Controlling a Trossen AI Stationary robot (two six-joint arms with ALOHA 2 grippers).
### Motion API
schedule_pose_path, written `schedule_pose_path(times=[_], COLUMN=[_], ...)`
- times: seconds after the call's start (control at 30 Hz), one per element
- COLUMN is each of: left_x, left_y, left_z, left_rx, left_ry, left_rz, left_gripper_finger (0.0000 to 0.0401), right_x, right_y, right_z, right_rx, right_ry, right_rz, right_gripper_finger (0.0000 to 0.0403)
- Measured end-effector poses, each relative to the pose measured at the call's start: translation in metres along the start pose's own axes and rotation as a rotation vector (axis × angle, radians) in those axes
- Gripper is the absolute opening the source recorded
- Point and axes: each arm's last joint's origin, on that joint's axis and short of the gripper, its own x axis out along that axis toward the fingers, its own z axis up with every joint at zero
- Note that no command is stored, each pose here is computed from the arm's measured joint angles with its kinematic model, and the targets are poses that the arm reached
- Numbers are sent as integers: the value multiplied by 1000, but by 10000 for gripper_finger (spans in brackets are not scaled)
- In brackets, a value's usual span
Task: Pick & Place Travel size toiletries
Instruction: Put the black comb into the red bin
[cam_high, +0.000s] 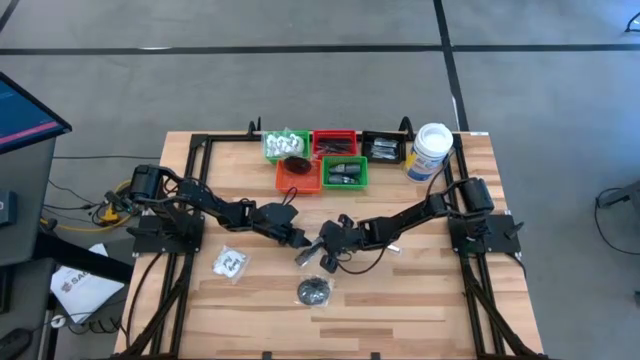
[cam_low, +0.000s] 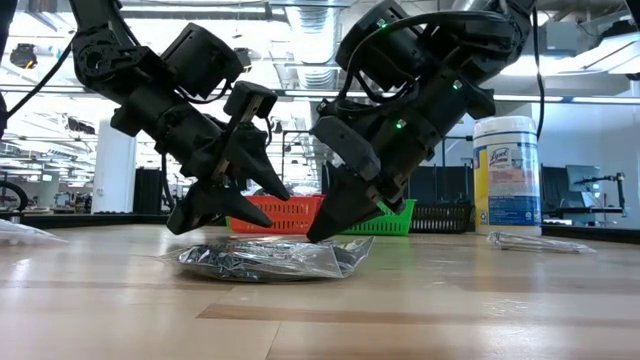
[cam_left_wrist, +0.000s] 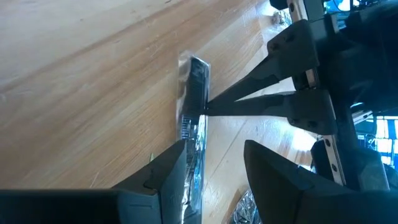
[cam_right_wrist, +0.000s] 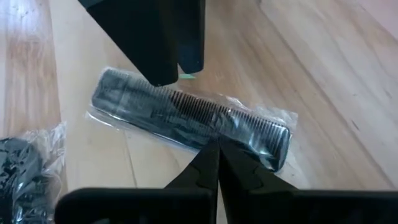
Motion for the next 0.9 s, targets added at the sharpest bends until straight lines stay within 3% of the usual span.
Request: schedule_pose_path(times=[0.4, 0.9], left_x=[9, 9], left_y=[7, 9], left_z=[-5, -4], left_rx=[-31, -38], left_ry=[103, 84], left_rz=[-11, 4], left_gripper_finger=[157, 157], right_x=[4, 4], right_y=[1, 3], right_z=[-5, -8], right_rx=[13, 4], right_ry=[28, 41], right_rz=[23, 21], right_gripper_finger=[0, 0])
